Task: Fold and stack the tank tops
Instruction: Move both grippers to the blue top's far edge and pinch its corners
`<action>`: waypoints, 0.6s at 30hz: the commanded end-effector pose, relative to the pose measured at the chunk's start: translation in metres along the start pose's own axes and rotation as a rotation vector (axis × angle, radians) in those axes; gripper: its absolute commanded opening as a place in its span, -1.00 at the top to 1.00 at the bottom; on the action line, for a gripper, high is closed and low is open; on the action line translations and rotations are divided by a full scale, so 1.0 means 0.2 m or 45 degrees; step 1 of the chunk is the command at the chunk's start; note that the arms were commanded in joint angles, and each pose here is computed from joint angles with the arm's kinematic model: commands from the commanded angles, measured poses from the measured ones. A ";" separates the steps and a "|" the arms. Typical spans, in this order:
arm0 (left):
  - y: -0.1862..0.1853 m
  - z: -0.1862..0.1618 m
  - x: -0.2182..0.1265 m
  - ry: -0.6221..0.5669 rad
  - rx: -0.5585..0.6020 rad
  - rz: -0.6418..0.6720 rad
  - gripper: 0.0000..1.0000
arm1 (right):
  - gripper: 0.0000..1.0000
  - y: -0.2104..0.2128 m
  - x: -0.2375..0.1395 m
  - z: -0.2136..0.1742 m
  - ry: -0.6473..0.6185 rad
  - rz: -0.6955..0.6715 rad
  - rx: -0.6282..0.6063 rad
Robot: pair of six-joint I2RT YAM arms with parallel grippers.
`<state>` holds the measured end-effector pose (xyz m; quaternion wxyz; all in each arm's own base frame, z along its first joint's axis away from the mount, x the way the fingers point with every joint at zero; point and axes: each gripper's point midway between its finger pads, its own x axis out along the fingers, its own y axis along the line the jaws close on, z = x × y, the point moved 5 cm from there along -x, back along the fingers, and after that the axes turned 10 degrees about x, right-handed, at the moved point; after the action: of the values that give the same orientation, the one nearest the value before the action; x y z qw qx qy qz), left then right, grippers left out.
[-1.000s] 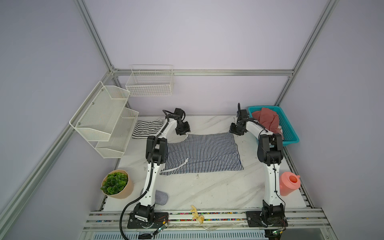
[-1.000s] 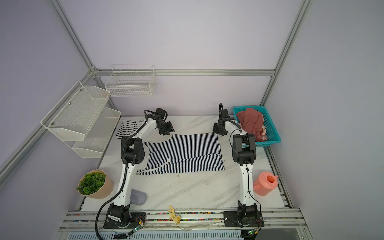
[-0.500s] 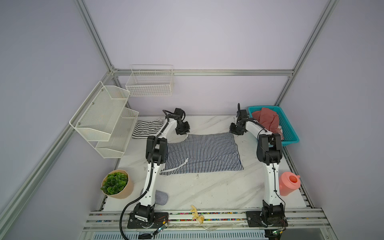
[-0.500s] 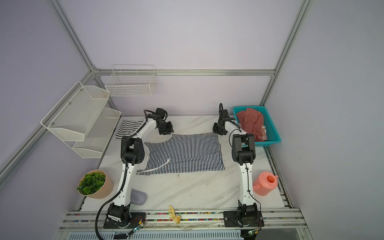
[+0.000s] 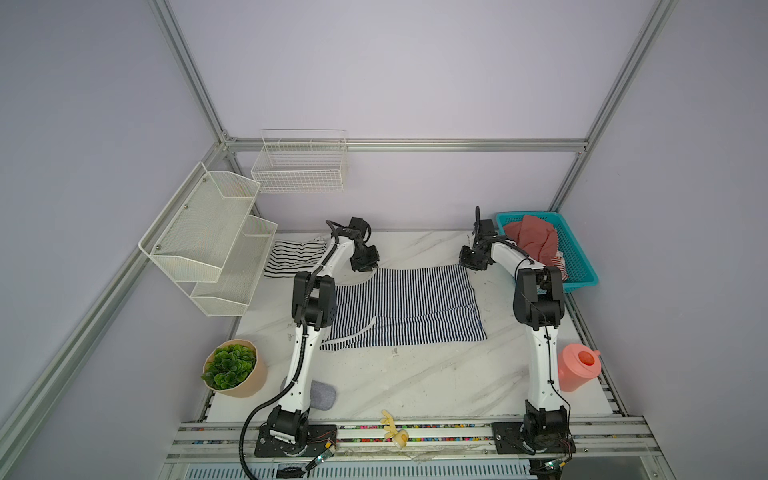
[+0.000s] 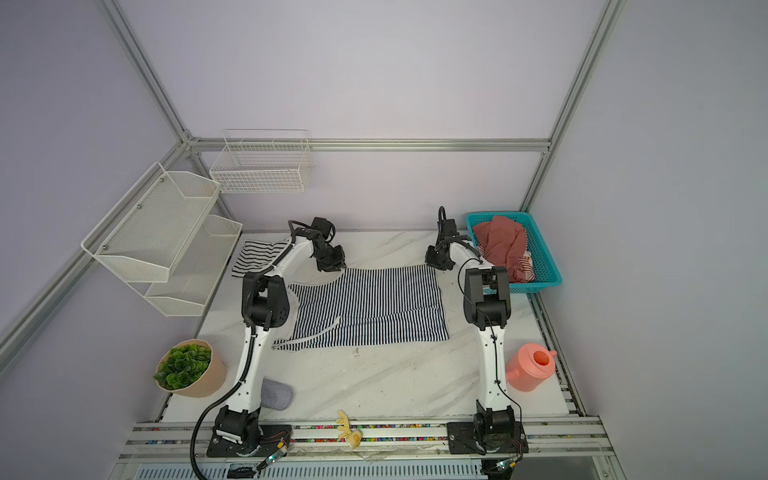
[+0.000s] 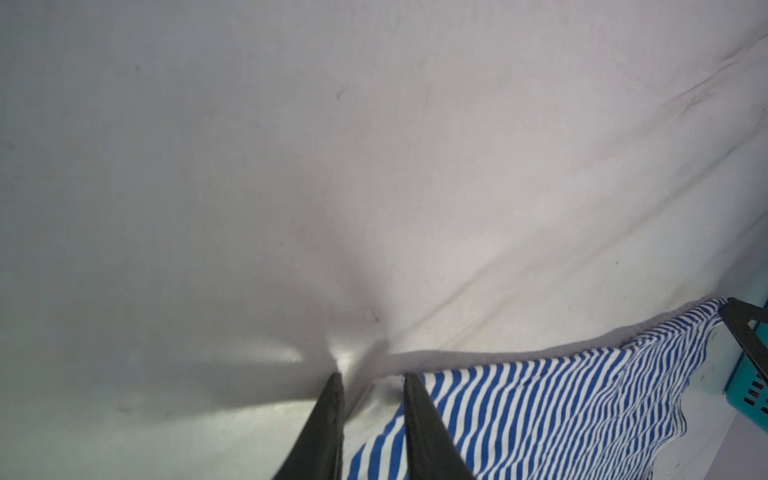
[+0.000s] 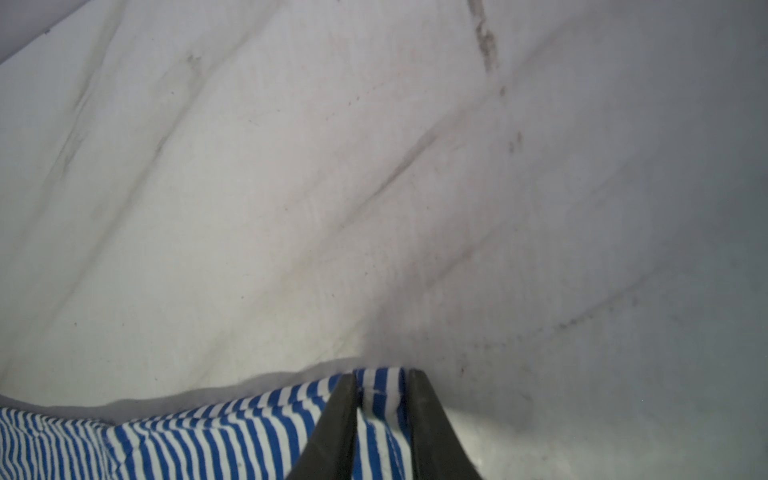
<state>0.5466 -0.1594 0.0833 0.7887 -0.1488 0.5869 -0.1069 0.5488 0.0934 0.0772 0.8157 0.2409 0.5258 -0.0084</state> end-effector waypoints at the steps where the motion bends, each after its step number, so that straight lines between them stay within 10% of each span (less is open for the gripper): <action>1: -0.05 0.01 -0.04 -0.015 0.045 0.006 0.54 | 0.52 -0.07 0.07 -0.08 0.084 -0.041 0.011; 9: -0.05 0.00 0.00 -0.003 0.034 0.003 0.94 | 1.00 -0.06 0.07 -0.07 0.079 -0.031 -0.005; 18: -0.10 0.00 -0.13 -0.049 0.062 0.011 1.00 | 1.00 -0.04 -0.07 -0.06 0.001 -0.007 -0.047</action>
<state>0.5435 -0.1660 0.0819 0.7883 -0.1396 0.5897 -0.1063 0.5413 0.0933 0.0746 0.8201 0.2346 0.5219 0.0029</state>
